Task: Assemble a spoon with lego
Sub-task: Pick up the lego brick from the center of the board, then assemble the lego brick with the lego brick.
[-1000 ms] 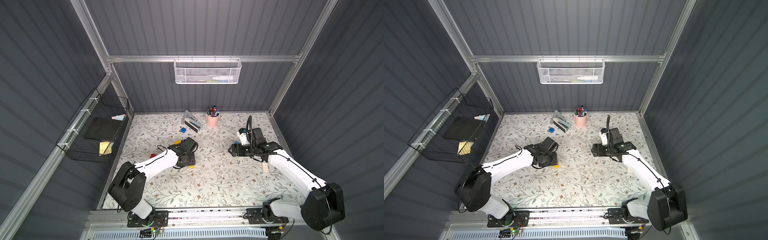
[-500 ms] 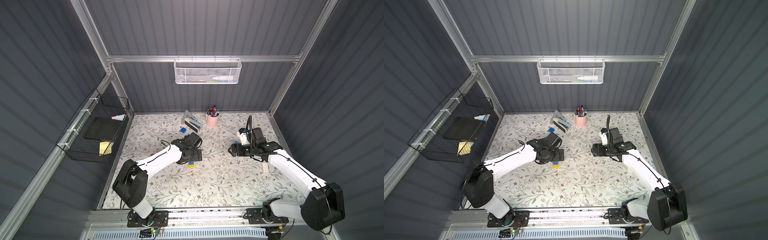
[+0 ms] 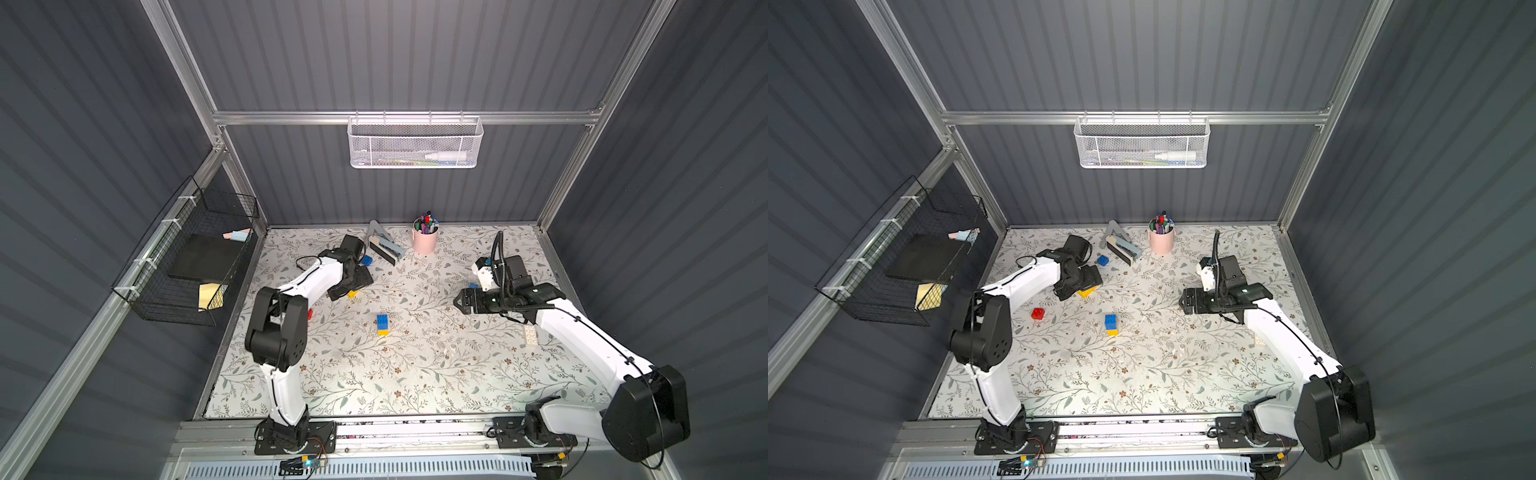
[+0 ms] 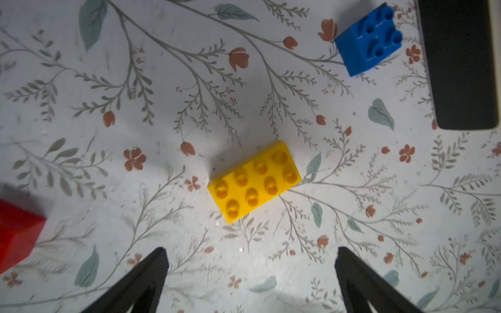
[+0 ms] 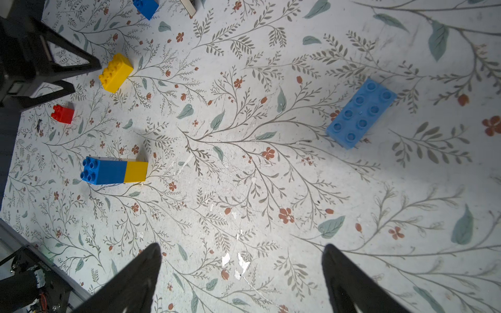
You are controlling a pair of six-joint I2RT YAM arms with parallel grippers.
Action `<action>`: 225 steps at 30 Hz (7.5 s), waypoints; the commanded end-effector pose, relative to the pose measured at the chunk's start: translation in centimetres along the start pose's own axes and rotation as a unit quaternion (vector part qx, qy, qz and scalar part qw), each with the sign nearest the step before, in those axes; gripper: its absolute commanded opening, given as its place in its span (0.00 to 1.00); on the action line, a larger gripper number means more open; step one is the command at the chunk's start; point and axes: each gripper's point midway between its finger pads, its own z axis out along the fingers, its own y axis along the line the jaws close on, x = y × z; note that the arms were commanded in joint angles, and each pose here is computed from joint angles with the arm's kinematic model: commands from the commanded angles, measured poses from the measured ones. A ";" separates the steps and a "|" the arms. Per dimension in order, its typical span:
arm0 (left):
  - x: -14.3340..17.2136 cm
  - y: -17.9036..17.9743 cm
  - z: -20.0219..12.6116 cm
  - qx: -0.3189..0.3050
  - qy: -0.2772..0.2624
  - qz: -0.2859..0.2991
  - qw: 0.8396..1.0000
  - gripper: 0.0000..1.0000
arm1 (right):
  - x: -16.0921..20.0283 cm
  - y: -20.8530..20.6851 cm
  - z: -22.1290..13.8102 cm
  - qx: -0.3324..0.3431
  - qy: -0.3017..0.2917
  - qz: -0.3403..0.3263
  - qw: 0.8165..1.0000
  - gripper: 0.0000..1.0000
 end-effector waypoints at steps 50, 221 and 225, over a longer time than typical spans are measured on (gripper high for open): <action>0.3 0.6 4.1 0.013 0.070 0.034 0.997 0.65 | 0.5 0.0 1.2 0.006 0.026 -0.020 0.999 0.86; 7.2 -6.8 -19.0 0.154 -0.113 0.241 0.952 0.99 | 0.1 -5.9 -0.5 0.110 0.035 0.092 0.989 0.96; 6.8 -6.4 -21.7 0.182 -0.144 0.231 0.945 0.99 | 1.5 -6.5 1.2 0.110 0.086 0.085 0.987 0.96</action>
